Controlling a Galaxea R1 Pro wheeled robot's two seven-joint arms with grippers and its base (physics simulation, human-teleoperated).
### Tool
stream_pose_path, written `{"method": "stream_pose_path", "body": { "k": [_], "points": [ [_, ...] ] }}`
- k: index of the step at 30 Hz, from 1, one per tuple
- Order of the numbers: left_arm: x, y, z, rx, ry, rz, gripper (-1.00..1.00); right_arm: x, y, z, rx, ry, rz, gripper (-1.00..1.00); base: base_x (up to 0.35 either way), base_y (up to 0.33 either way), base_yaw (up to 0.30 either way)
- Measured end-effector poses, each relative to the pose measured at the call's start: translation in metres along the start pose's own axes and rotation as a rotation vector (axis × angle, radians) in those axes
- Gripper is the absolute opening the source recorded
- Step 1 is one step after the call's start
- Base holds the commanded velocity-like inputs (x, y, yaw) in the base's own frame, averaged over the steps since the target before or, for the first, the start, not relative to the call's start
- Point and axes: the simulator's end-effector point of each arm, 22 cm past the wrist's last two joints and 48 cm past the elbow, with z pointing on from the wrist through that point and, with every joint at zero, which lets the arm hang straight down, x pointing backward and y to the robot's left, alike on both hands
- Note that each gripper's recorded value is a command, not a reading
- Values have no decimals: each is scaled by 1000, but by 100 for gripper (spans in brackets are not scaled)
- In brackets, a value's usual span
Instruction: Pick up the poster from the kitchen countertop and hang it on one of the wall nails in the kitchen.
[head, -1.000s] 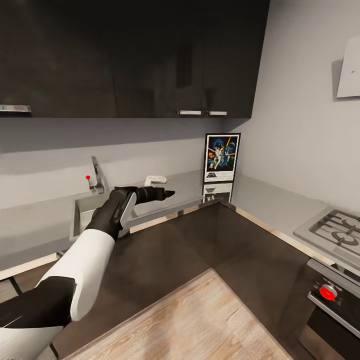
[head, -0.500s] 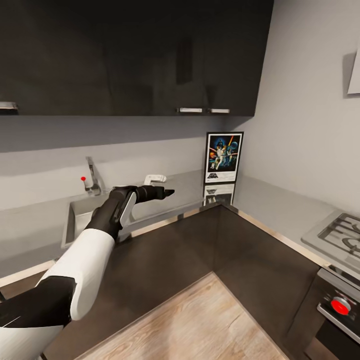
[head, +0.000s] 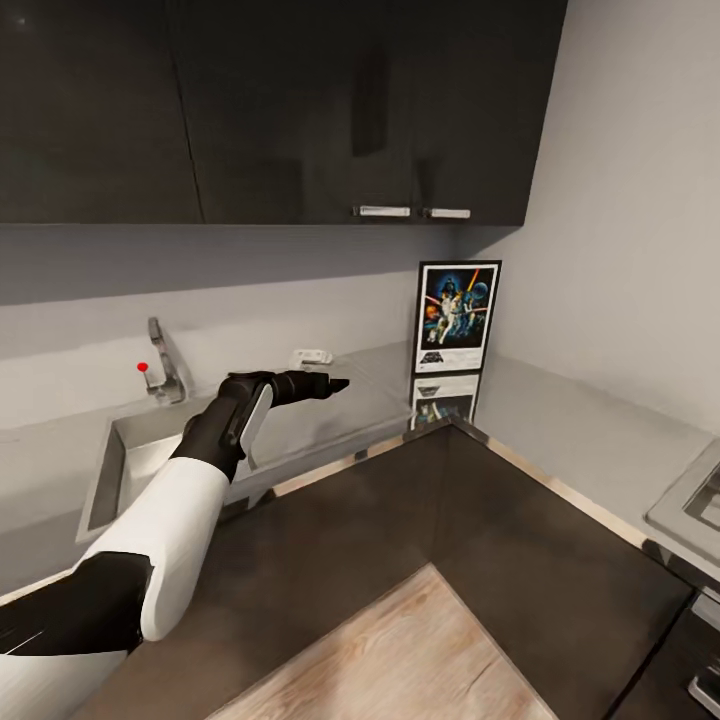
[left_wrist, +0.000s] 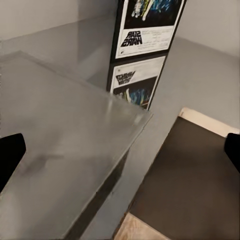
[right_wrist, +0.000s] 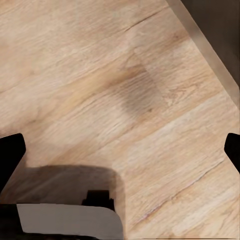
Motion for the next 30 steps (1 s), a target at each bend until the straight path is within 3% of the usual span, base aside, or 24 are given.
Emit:
{"method": "stream_pose_path", "body": {
  "k": [10,22,30],
  "points": [
    [-7,1,-2,-2,-17,4,100,22,1,-6,-3,49,-1,100,318,-72,-55],
    [-11,0,-4,-3,-24,10,100,23,3,-6,-4,50,0,100,130,-52,-79],
    [-11,0,-4,-3,-24,8,100,28,4,-8,-7,63,0,100,215,-71,-267]
  ]
}}
